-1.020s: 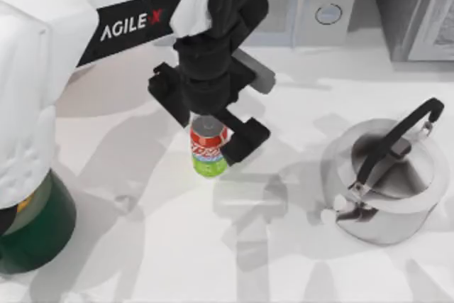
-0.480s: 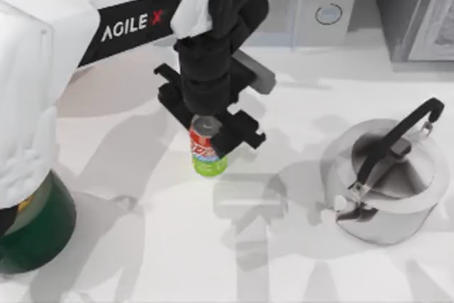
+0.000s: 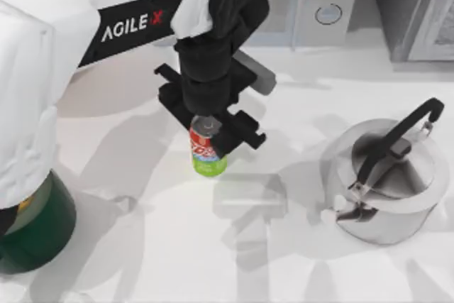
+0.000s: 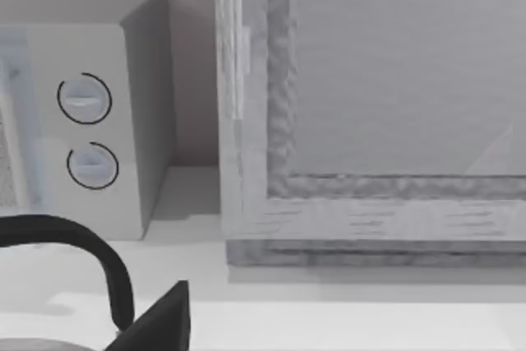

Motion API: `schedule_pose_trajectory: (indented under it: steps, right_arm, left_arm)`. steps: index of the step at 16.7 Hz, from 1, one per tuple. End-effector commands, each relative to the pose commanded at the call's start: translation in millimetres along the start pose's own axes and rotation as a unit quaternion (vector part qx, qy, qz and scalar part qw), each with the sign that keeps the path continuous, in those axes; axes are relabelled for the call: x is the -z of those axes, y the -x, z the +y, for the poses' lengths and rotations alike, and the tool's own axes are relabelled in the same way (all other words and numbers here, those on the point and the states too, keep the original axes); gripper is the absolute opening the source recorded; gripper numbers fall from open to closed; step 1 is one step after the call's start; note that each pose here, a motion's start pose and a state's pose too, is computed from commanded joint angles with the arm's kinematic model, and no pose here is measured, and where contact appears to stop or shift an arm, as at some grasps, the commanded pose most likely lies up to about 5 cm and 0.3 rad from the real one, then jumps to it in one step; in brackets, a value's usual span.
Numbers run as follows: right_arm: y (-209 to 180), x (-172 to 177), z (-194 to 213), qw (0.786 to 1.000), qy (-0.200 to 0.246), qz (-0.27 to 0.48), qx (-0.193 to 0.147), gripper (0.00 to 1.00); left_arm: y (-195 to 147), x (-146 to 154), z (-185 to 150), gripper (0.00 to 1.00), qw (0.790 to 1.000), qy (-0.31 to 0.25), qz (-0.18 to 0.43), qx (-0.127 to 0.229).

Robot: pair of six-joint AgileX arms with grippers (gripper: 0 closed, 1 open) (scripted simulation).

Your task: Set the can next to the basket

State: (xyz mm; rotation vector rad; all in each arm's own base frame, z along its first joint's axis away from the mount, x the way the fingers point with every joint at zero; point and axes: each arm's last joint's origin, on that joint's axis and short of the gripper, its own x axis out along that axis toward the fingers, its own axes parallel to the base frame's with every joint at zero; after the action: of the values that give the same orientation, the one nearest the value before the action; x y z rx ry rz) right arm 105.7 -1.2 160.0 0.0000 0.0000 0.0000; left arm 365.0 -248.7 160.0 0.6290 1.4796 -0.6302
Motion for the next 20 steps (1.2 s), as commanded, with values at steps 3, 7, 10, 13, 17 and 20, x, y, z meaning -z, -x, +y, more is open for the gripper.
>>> schedule_pose_trajectory:
  steps: [3, 7, 10, 13, 17, 20]
  right_arm:
    - [0, 0, 0, 1.0, 0.0, 0.0, 0.0, 1.0]
    - [0, 0, 0, 1.0, 0.0, 0.0, 0.0, 1.0]
    - [0, 0, 0, 1.0, 0.0, 0.0, 0.0, 1.0]
    - [0, 0, 0, 1.0, 0.0, 0.0, 0.0, 1.0]
    - [0, 0, 0, 1.0, 0.0, 0.0, 0.0, 1.0]
    - [0, 0, 0, 1.0, 0.0, 0.0, 0.0, 1.0]
  left_arm:
    - [0, 0, 0, 0.0, 1.0, 0.0, 0.0, 0.0]
    - [12, 9, 13, 0.0, 1.0, 0.007, -0.007, 0.008]
    - [38, 41, 57, 0.0, 0.999, 0.041, -0.017, 0.025]
    - [57, 90, 114, 0.0, 0.994, 0.102, -0.027, 0.036]
    - [68, 178, 197, 0.0, 0.974, 0.224, -0.04, 0.02]
    - [59, 244, 241, 0.0, 0.95, 0.311, -0.033, 0.001]
